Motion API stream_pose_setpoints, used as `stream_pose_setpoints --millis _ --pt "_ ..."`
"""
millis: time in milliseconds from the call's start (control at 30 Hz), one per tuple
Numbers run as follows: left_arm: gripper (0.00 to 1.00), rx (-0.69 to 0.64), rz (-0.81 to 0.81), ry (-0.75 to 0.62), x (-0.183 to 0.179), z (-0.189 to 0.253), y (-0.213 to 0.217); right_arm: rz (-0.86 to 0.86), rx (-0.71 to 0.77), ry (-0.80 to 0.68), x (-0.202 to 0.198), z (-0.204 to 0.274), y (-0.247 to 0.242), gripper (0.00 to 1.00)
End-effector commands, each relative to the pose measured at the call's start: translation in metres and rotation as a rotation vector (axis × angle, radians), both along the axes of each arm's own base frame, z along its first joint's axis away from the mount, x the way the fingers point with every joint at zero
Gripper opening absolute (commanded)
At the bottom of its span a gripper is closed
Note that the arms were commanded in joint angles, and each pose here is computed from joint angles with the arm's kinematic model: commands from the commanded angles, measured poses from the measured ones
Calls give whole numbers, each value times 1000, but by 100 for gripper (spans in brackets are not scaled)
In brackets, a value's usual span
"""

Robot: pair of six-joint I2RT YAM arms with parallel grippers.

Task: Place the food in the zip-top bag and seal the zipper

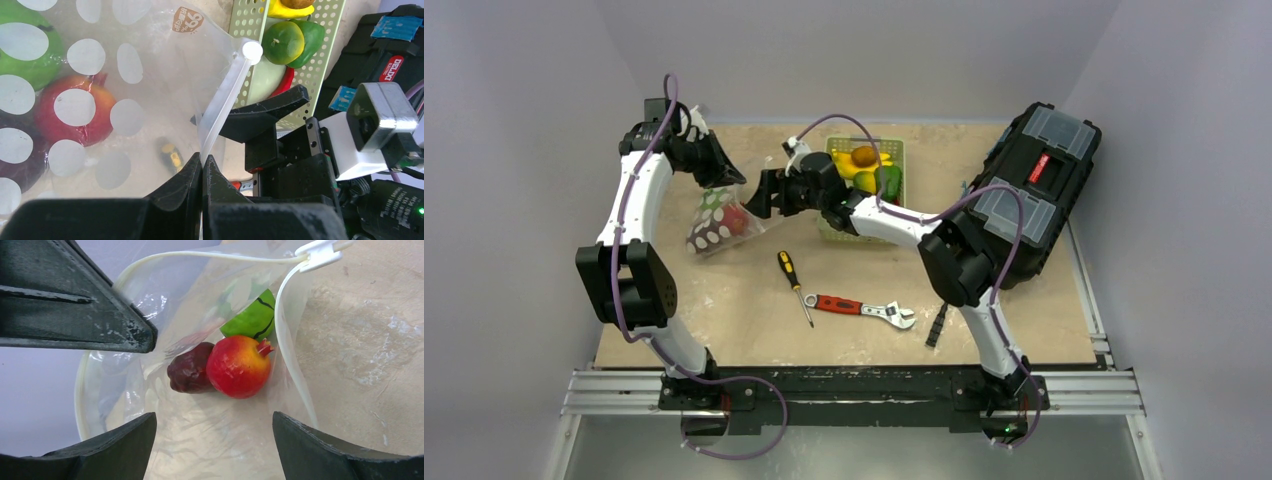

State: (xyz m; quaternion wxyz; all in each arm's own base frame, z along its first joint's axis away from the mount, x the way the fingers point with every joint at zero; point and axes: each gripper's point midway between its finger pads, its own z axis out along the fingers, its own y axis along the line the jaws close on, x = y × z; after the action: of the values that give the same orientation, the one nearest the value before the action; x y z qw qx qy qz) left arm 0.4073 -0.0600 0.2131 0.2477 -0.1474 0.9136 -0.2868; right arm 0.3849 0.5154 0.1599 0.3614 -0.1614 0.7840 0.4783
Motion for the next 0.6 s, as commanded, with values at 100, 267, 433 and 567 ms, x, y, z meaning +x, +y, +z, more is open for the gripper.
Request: stream_pose_setpoints --millis 100,267,433,567 --pt "0 -19 -3 -52 2 15 -1 -5 49 -139 -9 78 -16 86" --pt "0 -20 -3 -52 1 15 -1 -33 -2 -189 -12 85 -33 87" --pt "0 -24 -4 -51 1 15 -1 -77 -44 -226 -12 88 -58 88" --pt "0 -27 -6 -53 1 16 -2 -132 -61 -215 -4 84 -90 88"
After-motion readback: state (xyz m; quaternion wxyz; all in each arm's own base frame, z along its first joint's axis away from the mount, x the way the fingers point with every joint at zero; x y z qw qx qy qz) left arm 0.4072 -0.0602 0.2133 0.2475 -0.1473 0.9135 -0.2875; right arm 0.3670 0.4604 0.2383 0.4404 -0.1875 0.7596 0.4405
